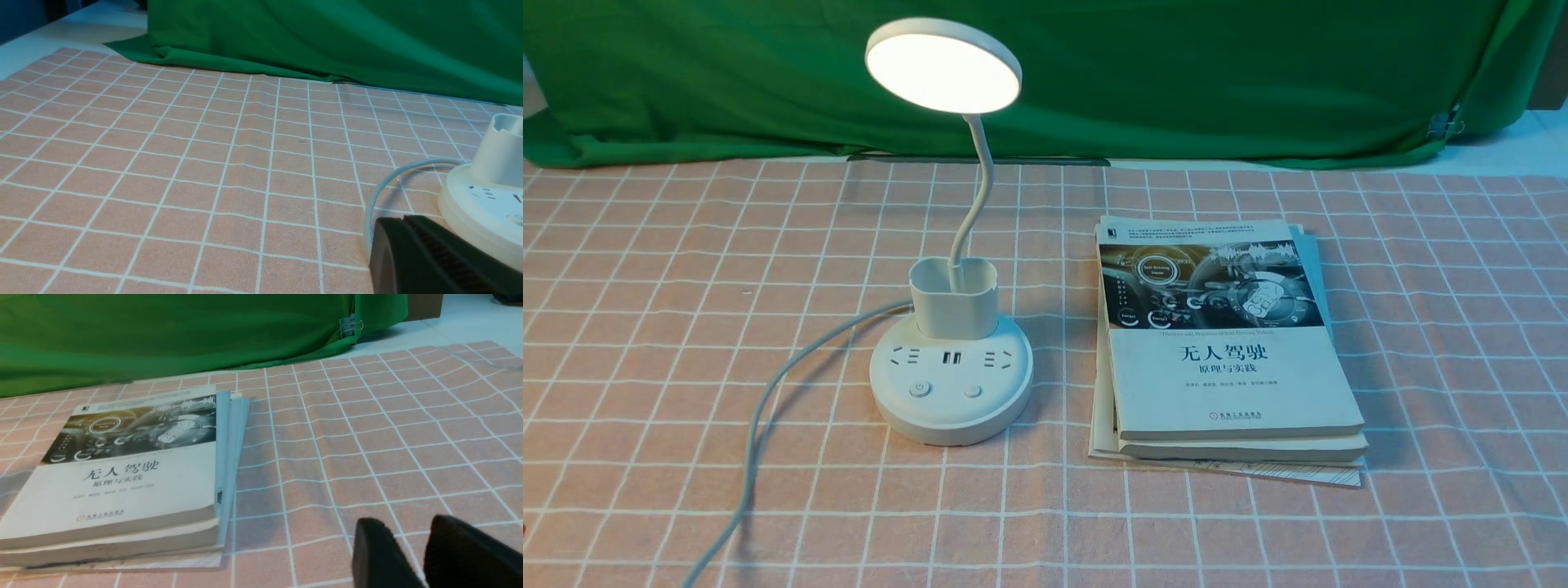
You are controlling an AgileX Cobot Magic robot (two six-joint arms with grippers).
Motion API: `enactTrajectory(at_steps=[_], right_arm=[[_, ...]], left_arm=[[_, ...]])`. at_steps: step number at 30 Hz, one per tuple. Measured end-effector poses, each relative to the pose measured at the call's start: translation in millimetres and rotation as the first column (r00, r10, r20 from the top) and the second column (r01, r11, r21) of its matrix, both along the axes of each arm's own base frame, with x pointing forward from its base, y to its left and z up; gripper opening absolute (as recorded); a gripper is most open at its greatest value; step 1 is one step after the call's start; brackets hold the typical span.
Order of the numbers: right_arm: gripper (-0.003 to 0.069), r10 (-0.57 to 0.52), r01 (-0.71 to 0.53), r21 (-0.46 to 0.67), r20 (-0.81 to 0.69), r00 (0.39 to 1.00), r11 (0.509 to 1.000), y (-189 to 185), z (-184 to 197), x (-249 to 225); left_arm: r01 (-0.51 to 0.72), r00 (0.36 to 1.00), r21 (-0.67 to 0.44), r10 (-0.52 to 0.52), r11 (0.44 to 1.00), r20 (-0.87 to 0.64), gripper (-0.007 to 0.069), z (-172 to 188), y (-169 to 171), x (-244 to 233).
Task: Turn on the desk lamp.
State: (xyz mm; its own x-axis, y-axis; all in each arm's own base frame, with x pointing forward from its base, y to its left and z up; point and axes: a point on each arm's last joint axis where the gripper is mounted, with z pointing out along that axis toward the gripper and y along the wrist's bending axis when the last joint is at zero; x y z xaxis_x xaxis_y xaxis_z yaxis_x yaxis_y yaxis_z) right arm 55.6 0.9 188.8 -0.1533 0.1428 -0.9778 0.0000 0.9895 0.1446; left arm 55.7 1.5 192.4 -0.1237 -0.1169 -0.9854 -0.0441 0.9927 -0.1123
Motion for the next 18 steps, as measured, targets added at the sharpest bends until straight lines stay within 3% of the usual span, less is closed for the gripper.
enactTrajectory(at_steps=[18], right_arm=[[0.0242, 0.0, 0.0, 0.0, 0.0, 1.0, 1.0, 0.0, 0.0, 0.0]], left_arm=[[0.001, 1.0, 0.01, -0.001, 1.0, 0.0, 0.0021, 0.0, 0.0, 0.0]])
